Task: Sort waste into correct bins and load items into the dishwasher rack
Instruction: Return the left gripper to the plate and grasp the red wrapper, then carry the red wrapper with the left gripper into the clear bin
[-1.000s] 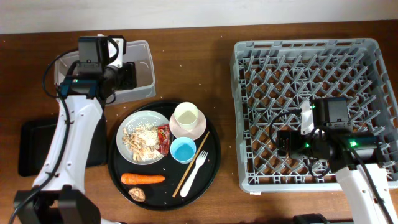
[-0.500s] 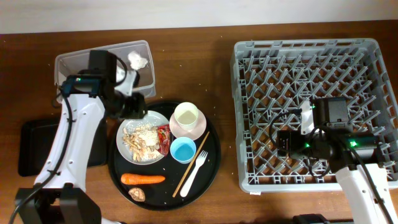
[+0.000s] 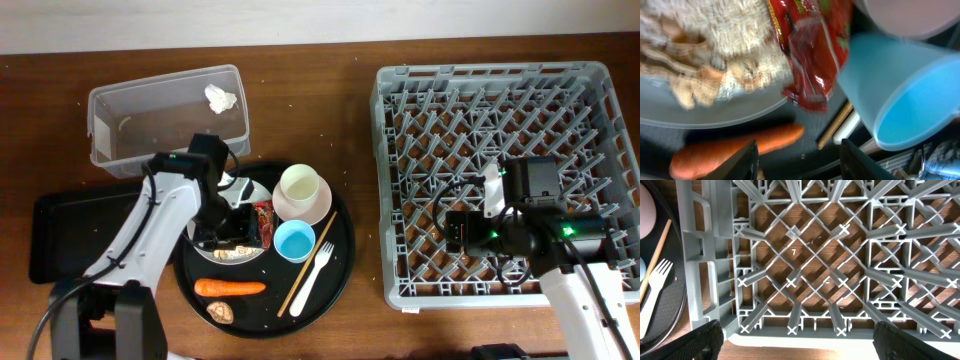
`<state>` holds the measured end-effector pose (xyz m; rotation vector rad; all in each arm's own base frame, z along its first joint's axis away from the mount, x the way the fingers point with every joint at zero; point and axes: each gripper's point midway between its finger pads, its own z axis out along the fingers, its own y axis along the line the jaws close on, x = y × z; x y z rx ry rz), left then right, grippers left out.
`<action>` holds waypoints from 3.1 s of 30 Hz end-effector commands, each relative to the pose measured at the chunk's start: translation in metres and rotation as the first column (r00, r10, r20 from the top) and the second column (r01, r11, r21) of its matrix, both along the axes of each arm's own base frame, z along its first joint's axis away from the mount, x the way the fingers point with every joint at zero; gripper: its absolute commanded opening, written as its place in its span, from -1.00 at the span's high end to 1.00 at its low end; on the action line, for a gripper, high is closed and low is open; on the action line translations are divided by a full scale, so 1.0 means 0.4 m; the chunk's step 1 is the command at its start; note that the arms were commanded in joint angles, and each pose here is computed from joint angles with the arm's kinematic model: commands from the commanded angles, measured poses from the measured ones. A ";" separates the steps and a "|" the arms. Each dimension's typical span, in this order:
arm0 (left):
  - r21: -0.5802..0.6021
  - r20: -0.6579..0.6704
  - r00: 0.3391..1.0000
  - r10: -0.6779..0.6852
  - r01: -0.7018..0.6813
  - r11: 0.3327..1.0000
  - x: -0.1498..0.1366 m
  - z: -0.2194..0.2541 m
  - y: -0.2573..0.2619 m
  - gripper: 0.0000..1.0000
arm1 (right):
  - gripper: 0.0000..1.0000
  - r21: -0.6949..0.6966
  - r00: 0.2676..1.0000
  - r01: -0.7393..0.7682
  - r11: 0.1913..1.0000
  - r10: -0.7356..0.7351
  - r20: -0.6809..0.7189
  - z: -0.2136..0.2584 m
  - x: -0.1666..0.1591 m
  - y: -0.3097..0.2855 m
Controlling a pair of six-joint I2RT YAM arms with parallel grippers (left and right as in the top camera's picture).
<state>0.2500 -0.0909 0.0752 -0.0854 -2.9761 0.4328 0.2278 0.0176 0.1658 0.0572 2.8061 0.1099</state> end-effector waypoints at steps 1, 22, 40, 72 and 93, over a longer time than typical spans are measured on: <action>-0.023 -0.013 0.995 0.097 -0.097 0.995 0.004 -0.039 -0.015 -0.06 | -0.97 0.009 1.000 0.002 1.000 -0.002 0.016 0.015 0.007 0.006; -0.015 0.011 0.983 0.183 -0.183 0.983 0.015 -0.093 -0.013 0.73 | -0.97 0.009 1.000 0.002 1.000 -0.002 0.015 0.015 0.007 0.006; 0.030 0.162 0.976 0.142 -0.149 0.988 0.127 0.110 0.009 0.99 | -0.96 0.009 1.000 0.002 1.000 -0.002 0.017 0.015 0.008 0.005; -0.022 0.137 0.979 0.153 -0.151 0.988 0.072 -0.090 -0.016 0.46 | -0.97 0.009 1.000 0.002 1.000 -0.002 0.010 0.014 0.004 0.005; -0.003 0.130 0.984 0.120 -0.120 0.993 0.070 -0.102 -0.032 0.99 | -0.97 0.008 1.000 0.002 1.000 -0.002 0.009 0.014 0.003 0.005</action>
